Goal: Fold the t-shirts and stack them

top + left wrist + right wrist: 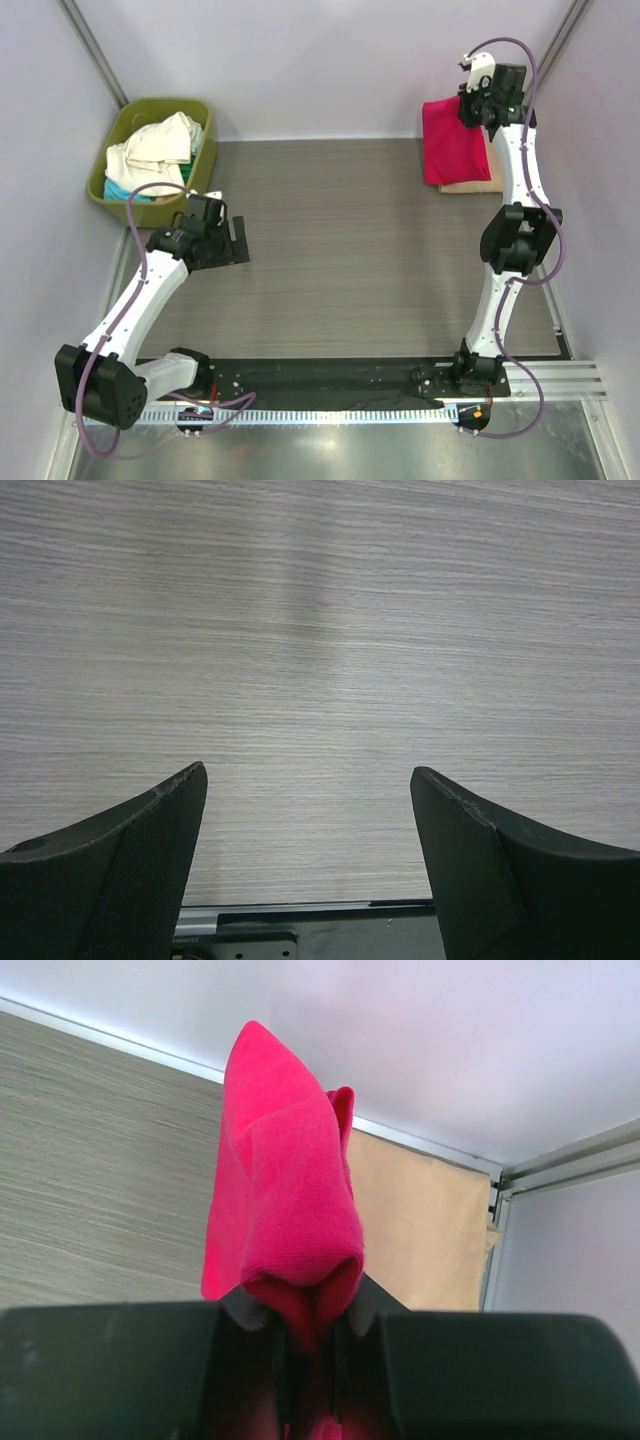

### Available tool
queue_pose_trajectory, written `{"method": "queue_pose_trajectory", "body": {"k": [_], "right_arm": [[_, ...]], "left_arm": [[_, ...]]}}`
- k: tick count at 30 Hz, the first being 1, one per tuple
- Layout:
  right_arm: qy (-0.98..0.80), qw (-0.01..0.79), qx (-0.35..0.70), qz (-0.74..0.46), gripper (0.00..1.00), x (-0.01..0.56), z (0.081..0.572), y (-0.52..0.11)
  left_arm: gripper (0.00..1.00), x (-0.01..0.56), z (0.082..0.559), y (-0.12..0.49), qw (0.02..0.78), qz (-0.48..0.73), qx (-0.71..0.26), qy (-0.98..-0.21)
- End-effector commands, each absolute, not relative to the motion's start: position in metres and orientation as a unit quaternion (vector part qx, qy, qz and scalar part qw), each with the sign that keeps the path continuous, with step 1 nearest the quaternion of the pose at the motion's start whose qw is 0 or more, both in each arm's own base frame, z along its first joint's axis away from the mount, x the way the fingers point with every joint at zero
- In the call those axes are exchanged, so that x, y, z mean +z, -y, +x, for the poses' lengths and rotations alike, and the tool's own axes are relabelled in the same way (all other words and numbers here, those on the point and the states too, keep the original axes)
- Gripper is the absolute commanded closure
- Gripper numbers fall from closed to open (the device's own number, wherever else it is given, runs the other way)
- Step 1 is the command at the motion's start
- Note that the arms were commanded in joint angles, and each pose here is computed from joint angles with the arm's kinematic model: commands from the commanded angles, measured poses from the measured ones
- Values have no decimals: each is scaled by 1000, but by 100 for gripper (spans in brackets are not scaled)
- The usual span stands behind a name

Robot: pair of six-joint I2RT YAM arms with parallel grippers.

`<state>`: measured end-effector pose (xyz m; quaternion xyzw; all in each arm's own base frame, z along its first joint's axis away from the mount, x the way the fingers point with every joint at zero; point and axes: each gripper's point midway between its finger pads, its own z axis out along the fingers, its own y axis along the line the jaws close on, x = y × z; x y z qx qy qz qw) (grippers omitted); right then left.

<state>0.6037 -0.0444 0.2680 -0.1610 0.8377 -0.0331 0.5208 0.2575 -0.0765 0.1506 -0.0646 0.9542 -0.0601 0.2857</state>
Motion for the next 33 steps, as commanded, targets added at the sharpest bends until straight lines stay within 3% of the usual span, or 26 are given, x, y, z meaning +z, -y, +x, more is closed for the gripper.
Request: {"method": "queue_pose_trajectory", "body": {"k": [1,10,18,20,21,22,26,33], "right_arm": [[-806,563,-38,-177,99,303,613,52],[-807,563,-18,-178,99,283,627,77],[-790,589,-79,-154,98,233,680,129],[-762,623,-129,-119,82,227,701,151],[-763,624,-141,-95,13,211,704,160],[-761,629,-148,-63,1,204,707,167],[-743,640,-193,36,0,217,701,196],[-692,672,-220,147,0,296,649,211]], "left_arm": [[17,155,265,77,296,-62,-62,-951],[18,150,257,77,288,-63,-51,-954],[19,147,261,75,282,-63,-41,-957],[19,151,260,74,291,-65,-41,-954],[19,153,260,73,295,-66,-42,-952],[19,155,260,73,300,-67,-42,-951],[18,163,259,72,315,-70,-47,-945],[18,175,258,78,334,-63,-71,-938]]}}
